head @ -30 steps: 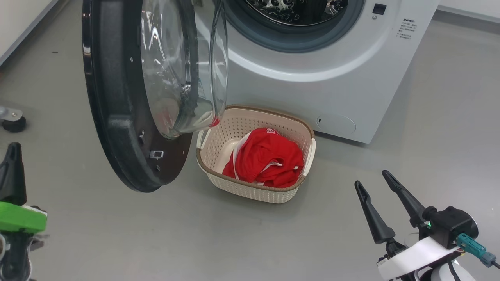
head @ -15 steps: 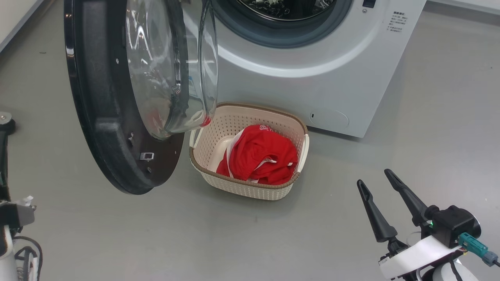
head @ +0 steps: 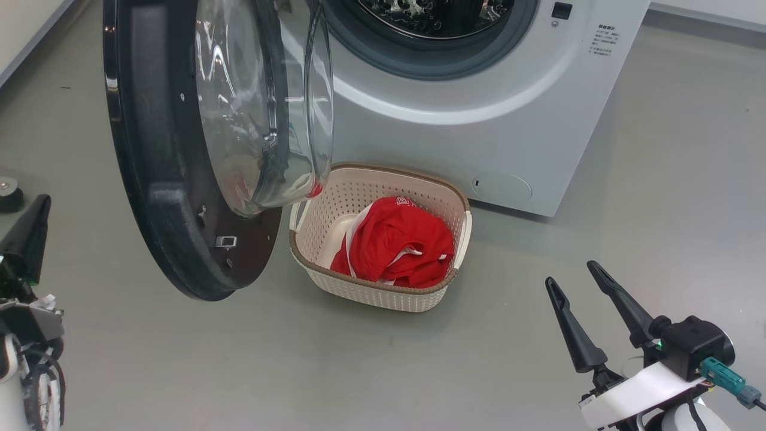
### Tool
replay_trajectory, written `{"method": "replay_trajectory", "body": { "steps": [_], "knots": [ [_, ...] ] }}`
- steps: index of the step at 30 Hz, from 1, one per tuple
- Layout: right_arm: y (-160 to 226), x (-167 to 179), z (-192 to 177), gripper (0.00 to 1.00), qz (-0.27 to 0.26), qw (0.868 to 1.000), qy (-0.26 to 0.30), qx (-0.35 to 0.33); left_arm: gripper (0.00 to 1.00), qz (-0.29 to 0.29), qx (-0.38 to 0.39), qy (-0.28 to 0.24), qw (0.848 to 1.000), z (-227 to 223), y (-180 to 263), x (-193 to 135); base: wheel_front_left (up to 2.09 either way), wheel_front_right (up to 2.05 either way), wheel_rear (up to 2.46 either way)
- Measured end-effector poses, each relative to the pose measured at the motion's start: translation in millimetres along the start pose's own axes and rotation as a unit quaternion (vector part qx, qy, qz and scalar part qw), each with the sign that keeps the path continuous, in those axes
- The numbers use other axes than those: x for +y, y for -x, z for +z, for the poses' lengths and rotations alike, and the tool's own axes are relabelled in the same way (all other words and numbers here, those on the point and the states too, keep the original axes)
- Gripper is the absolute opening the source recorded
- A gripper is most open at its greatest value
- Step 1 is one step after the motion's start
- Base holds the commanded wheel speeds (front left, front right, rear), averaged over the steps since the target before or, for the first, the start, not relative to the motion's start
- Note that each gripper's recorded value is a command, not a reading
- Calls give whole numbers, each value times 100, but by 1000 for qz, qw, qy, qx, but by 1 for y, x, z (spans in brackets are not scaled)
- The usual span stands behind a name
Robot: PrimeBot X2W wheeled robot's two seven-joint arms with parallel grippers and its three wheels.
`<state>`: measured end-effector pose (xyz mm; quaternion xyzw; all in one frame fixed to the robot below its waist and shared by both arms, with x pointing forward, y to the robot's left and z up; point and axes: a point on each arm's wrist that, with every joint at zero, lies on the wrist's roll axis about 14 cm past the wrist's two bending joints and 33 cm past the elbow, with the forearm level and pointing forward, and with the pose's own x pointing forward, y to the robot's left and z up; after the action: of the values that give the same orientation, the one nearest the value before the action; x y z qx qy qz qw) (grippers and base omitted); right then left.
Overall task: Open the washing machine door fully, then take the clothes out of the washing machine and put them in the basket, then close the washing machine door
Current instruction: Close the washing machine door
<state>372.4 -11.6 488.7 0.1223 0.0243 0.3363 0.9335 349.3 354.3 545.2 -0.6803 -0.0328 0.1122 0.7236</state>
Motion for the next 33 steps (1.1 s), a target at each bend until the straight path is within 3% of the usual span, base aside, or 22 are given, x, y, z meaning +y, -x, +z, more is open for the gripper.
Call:
{"method": "replay_trajectory", "body": {
  "steps": [11,17,33],
  "knots": [
    [0,3,2,100,2,1000,1,-2,0,33,73,69,994,-36,0,31,0,0,0],
    [1,3,2,100,3,1000,2,-2,0,2,120,104,987,-54,-6,14,0,0,0],
    [8,-7,5,100,-22,1000,1,-9,0,-26,226,77,971,-99,-10,-10,0,0,0]
  ]
}}
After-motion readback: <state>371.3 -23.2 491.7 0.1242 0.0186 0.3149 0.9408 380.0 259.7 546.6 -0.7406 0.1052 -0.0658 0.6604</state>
